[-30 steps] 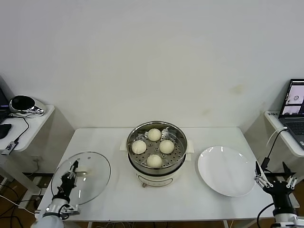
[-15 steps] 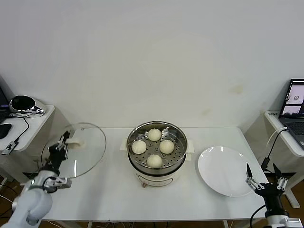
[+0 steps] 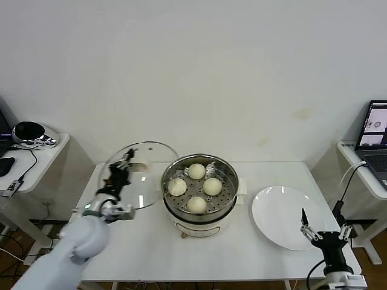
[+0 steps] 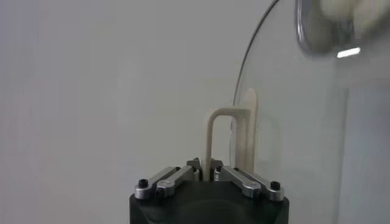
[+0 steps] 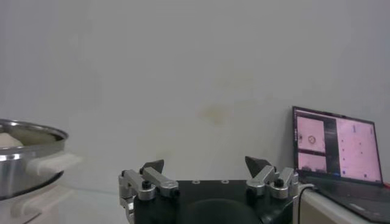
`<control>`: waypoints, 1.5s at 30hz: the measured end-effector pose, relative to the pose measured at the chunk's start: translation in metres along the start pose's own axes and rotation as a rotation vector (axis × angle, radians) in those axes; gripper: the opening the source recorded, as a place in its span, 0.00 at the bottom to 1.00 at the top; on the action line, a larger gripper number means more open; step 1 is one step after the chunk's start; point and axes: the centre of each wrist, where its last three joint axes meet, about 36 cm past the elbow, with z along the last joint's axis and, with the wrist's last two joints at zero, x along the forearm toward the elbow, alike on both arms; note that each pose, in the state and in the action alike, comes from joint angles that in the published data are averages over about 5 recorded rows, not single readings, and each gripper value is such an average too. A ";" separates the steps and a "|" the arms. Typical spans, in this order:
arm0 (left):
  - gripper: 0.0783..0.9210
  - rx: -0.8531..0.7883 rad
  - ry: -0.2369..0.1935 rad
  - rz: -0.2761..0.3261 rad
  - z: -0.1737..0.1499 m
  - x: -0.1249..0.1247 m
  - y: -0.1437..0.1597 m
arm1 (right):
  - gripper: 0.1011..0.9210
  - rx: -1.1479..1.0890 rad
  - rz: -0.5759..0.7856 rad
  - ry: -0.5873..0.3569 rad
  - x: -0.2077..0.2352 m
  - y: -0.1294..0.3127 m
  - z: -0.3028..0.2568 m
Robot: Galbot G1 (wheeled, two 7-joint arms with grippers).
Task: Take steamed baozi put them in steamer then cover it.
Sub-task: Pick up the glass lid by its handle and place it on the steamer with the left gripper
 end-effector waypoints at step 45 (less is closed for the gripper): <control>0.09 -0.092 0.015 0.119 -0.173 -0.068 -0.076 | 0.88 0.024 -0.024 0.019 0.005 0.022 0.016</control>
